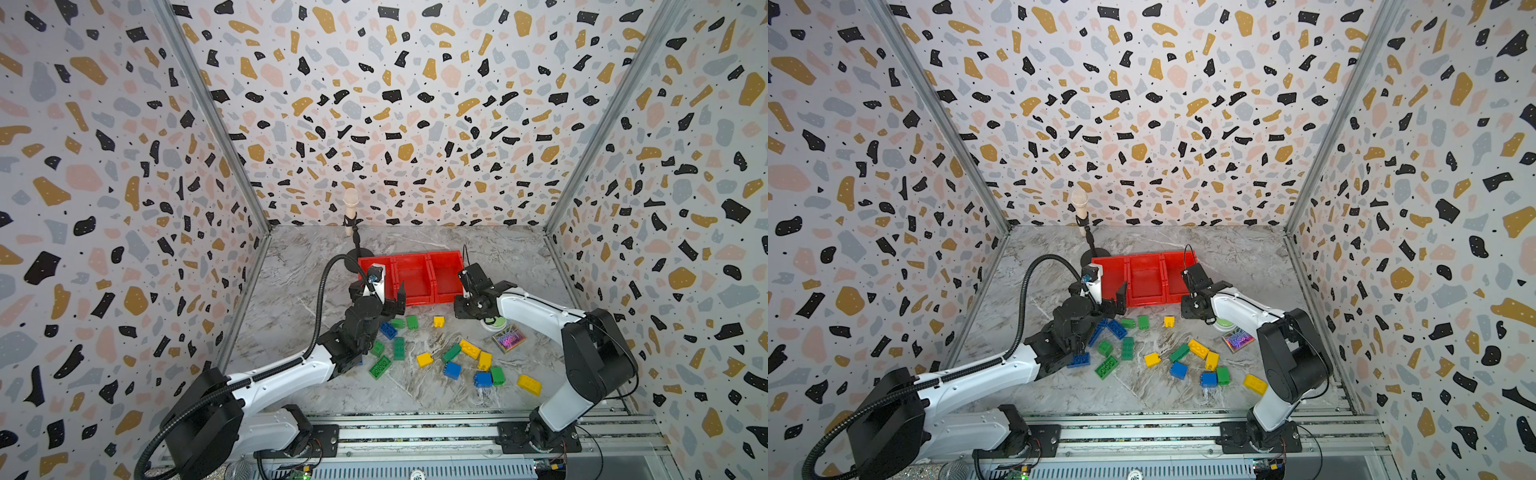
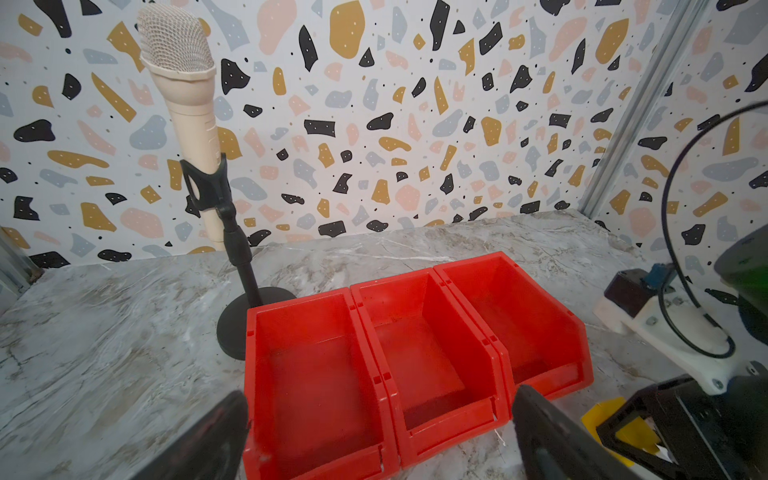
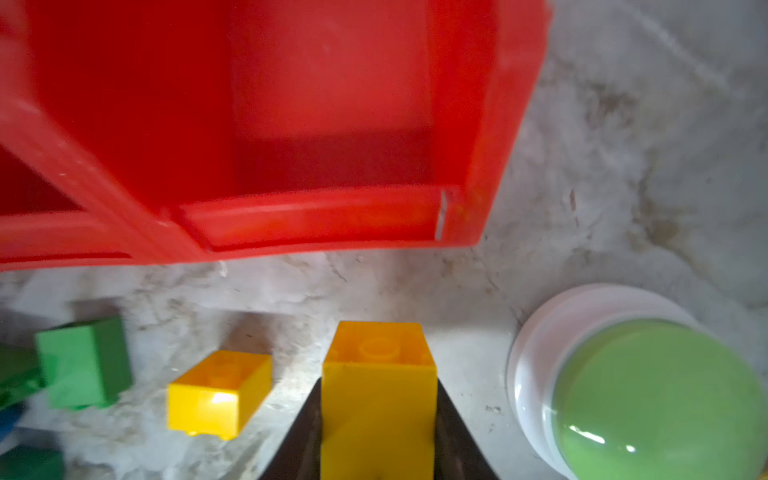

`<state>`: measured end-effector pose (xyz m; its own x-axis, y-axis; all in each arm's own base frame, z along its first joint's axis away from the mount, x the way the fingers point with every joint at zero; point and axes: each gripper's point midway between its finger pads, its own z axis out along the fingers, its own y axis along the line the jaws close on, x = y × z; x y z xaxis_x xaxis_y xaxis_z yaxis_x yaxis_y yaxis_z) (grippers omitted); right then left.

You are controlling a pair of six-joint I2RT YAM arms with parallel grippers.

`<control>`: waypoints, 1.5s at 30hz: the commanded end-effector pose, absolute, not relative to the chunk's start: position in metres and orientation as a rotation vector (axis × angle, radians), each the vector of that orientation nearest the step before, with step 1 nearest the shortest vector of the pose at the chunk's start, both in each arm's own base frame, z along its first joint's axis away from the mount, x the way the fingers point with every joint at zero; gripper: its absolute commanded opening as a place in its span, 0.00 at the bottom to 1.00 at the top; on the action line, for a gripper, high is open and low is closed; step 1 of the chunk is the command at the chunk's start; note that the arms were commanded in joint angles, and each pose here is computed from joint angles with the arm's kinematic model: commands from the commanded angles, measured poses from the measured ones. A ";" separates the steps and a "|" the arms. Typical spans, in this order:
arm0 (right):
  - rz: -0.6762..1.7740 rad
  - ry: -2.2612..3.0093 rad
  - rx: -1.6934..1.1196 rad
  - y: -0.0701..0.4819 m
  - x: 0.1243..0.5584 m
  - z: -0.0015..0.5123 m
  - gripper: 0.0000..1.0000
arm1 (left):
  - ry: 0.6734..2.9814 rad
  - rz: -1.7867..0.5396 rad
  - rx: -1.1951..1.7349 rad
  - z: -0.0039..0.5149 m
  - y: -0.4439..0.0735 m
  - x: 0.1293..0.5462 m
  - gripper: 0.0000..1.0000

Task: Sort the legos into containers by color
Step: 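Lift the yellow brick and drop it into the bin nearest the right gripper, then lower the right gripper and grasp another yellow brick among the green bricks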

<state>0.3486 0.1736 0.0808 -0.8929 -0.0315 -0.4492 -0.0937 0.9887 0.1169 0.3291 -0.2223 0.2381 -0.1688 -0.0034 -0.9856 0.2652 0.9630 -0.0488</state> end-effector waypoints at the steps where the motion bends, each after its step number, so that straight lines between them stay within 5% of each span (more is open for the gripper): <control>1: 0.232 2.566 -0.122 0.186 0.371 0.130 0.24 | 1.712 -0.278 0.186 0.253 -0.229 0.330 1.00; 15: 0.125 2.563 -0.179 0.210 0.461 0.115 0.28 | 1.697 -0.300 0.155 0.258 -0.209 0.313 1.00; 20: 0.151 2.527 -0.171 0.212 0.463 0.130 0.64 | 1.690 -0.276 0.110 0.260 -0.198 0.312 1.00; 30: 0.230 2.534 -0.110 0.210 0.391 0.160 0.65 | 1.730 -0.358 0.118 0.251 -0.207 0.307 1.00; 45: 0.317 2.717 -0.106 0.248 0.306 0.084 0.65 | 1.876 -0.480 0.002 0.216 -0.180 0.235 1.00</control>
